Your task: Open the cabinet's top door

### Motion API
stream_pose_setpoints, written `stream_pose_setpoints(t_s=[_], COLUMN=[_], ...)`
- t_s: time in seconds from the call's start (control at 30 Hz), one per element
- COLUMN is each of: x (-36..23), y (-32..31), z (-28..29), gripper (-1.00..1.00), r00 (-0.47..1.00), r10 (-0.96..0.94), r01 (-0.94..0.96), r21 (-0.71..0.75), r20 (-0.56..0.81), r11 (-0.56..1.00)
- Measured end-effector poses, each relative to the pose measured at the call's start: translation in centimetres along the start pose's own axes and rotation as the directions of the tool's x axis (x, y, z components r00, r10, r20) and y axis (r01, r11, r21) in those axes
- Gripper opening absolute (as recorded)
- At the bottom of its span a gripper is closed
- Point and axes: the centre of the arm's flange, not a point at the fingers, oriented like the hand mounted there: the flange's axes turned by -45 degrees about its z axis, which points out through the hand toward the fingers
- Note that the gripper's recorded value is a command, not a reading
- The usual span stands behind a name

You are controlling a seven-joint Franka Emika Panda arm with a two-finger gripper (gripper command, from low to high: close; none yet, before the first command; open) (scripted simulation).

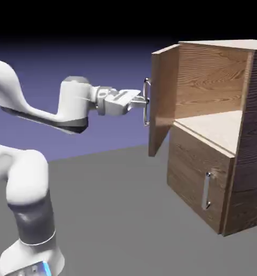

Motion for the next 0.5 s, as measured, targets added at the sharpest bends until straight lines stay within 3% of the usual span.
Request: stream_pose_setpoints(t_s=[0.5], x=[0.0], y=[-7.6], z=[-10.9], gripper=[-1.0], r00=[1.0], r10=[0.0], r01=[0.0], r21=[-0.364], r20=[0.0], r11=[0.931])
